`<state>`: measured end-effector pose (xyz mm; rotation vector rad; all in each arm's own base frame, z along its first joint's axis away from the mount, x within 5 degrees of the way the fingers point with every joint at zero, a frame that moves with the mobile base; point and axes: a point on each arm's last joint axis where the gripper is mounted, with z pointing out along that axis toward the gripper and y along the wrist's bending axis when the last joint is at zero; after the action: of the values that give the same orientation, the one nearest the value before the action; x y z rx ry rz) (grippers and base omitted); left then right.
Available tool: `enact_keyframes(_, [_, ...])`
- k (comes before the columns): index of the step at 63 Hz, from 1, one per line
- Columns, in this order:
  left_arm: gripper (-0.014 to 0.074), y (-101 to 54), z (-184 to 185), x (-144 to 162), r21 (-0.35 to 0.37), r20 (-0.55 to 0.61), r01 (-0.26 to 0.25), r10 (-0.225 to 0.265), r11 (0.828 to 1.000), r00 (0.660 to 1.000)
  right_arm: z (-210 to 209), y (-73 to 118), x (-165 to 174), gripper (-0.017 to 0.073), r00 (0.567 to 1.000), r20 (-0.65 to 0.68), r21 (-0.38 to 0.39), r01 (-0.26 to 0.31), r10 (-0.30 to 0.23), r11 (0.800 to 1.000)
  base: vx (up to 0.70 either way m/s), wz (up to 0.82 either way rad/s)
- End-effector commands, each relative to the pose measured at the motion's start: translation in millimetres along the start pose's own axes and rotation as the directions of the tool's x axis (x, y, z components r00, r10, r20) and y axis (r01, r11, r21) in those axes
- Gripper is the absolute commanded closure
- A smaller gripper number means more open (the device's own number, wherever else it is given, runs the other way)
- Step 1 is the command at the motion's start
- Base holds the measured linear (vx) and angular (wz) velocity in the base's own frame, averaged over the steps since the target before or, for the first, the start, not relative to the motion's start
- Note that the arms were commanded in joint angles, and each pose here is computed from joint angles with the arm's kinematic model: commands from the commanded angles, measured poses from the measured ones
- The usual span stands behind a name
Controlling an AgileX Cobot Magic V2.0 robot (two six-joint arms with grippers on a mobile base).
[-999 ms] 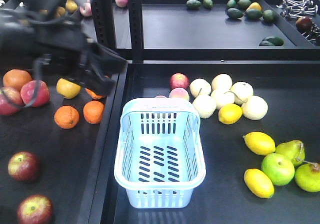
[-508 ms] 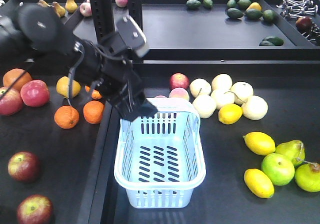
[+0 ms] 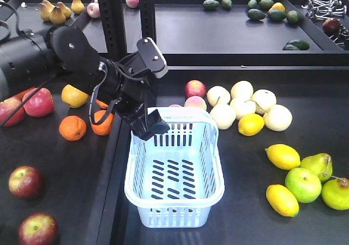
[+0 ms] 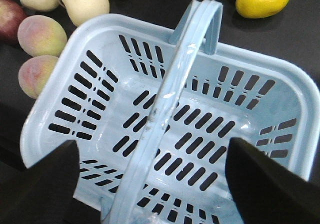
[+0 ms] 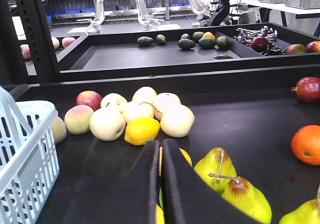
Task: Pick three apples into basket with both arms
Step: 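Reach the left gripper over the basket toward its handle, then close the left gripper on the basket handle and lift it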
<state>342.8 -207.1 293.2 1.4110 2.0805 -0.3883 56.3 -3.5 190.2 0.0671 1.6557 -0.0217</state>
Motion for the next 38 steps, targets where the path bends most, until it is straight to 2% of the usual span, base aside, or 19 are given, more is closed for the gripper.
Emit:
enact_keyframes(1, [0.0033, 2.0, -13.9, -14.8, -0.047, 0.08, -0.004, 0.008, 0.999, 0.997, -0.3, 0.2, -2.9, 0.0564, 0.997, 0.077, 0.0, 0.011, -0.011, 1.0, 0.0, 0.0])
enact_keyframes(22, [0.0061, 12.9, 15.1, -5.8, -0.067, 0.044, 0.003, 0.0, 0.998, 0.999, -0.3, 0.2, -2.9, 0.0564, 0.997, 0.077, 0.0, 0.011, -0.011, 1.0, 0.0, 0.0])
enact_keyframes(31, [0.0142, 11.2, 16.1, -4.3, -0.046, 0.03, 0.016, -0.015, 0.999, 0.999, -0.3, 0.2, -2.9, 0.0564, 0.997, 0.077, 0.0, 0.011, -0.011, 1.0, 0.0, 0.0])
enact_keyframes(38, [0.0265, 9.3, 15.3, -3.4, -0.028, 0.018, 0.016, -0.016, 0.999, 1.0, -0.3, 0.2, -2.9, 0.0564, 0.997, 0.077, 0.0, 0.011, -0.011, 1.0, 0.0, 0.0])
